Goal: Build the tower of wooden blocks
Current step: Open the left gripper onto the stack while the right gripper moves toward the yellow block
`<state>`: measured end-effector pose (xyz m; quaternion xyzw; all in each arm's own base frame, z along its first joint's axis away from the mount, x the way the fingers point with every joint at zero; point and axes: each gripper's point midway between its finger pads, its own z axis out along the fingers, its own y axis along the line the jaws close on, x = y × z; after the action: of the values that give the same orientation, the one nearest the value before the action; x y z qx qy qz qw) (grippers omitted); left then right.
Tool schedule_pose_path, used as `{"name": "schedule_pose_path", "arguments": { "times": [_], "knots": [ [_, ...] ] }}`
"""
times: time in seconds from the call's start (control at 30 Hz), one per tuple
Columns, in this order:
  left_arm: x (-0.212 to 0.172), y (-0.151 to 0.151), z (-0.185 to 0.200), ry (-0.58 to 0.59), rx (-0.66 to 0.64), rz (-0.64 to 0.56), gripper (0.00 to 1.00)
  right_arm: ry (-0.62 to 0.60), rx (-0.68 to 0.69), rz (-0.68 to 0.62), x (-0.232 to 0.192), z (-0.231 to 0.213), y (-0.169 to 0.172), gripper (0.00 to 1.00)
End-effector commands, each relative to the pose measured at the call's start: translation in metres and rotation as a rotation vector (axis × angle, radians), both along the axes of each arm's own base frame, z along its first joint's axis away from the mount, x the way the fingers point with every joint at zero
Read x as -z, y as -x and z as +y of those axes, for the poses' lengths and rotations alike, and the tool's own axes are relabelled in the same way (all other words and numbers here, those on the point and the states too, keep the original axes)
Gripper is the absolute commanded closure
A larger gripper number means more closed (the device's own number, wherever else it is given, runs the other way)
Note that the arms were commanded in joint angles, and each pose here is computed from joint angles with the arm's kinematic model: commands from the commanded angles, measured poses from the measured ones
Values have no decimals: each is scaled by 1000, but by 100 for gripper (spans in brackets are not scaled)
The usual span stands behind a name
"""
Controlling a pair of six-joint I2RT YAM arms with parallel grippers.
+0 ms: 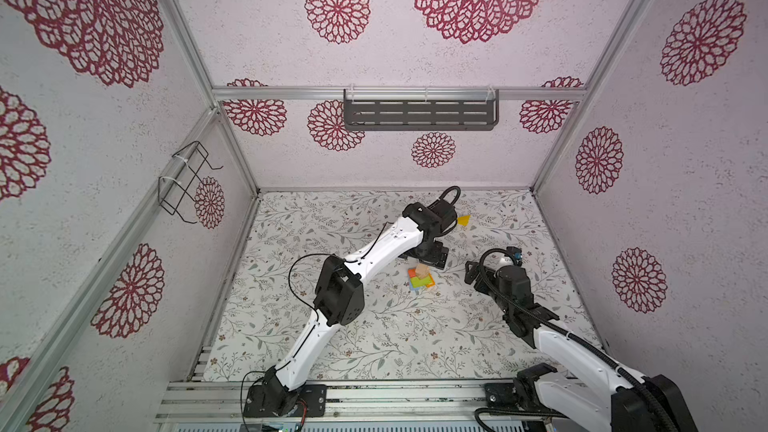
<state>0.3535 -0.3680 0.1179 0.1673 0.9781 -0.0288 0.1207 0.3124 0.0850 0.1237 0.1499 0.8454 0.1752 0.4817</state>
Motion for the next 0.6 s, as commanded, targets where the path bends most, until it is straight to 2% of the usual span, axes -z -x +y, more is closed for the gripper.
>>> {"name": "schedule_pose_path", "arguments": {
  "times": [0.0, 0.2, 0.33, 0.57],
  "knots": [
    [-46, -7, 10, 15, 0, -132, 3, 46, -29, -56, -26, 2, -8, 1],
    [-83, -14, 37, 36, -28, -265, 3, 184, 1, 22, -49, -10, -21, 2],
    [-92, -12, 66, 96, -81, -327, 3, 178, 18, 82, -59, -14, -31, 6],
    [-54, -14, 129, 308, -264, -355, 3, 269, -17, 204, -72, -10, -64, 11]
  ]
}}
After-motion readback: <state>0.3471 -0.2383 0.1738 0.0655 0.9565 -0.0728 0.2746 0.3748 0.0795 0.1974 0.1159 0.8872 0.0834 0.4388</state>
